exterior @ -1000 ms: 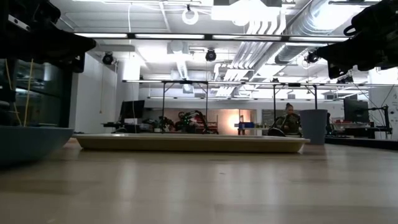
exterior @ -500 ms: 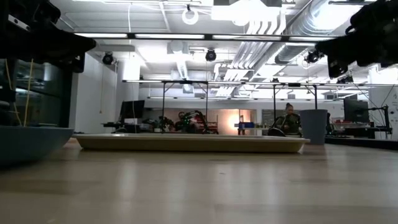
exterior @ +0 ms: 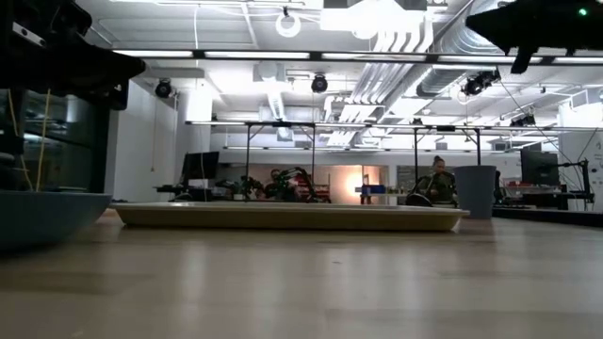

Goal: Pick and place plate/cup/fork/spoon on tray
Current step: Put the blue cup on the top right of the white tray

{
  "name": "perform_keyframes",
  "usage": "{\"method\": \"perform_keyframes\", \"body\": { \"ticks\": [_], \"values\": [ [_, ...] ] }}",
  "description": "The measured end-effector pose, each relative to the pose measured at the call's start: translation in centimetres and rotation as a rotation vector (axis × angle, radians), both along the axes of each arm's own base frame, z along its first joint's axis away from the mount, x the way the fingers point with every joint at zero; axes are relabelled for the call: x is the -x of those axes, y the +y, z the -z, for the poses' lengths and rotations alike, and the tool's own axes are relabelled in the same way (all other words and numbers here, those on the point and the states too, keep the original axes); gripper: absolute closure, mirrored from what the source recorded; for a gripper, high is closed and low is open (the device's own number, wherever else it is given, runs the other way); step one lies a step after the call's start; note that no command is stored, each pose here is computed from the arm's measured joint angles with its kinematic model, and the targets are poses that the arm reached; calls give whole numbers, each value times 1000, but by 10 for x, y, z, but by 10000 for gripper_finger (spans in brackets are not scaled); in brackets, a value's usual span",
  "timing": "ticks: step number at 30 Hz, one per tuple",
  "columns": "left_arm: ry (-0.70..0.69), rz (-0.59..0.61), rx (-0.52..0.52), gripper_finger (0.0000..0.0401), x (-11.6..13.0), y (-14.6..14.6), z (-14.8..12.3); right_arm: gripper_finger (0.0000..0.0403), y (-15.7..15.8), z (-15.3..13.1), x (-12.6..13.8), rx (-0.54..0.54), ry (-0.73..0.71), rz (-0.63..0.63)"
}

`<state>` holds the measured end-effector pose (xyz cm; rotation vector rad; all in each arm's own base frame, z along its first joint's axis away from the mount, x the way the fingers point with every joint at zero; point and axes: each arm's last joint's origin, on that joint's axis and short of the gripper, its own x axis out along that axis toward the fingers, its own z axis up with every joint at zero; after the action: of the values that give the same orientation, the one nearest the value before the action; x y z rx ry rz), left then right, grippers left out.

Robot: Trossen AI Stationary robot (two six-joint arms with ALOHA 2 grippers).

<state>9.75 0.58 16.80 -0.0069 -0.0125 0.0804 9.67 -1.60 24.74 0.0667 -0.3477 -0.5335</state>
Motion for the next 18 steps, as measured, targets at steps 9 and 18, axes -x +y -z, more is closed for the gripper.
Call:
{"method": "perform_keyframes", "body": {
  "ticks": [9, 18],
  "values": [
    [0, 0, 0, 400, 0, 0, 0, 238, -35, -16, -46, -282, 669, 531],
    [0, 0, 0, 401, 0, 0, 0, 172, -81, -1, -77, -547, 985, 741]
  ]
}}
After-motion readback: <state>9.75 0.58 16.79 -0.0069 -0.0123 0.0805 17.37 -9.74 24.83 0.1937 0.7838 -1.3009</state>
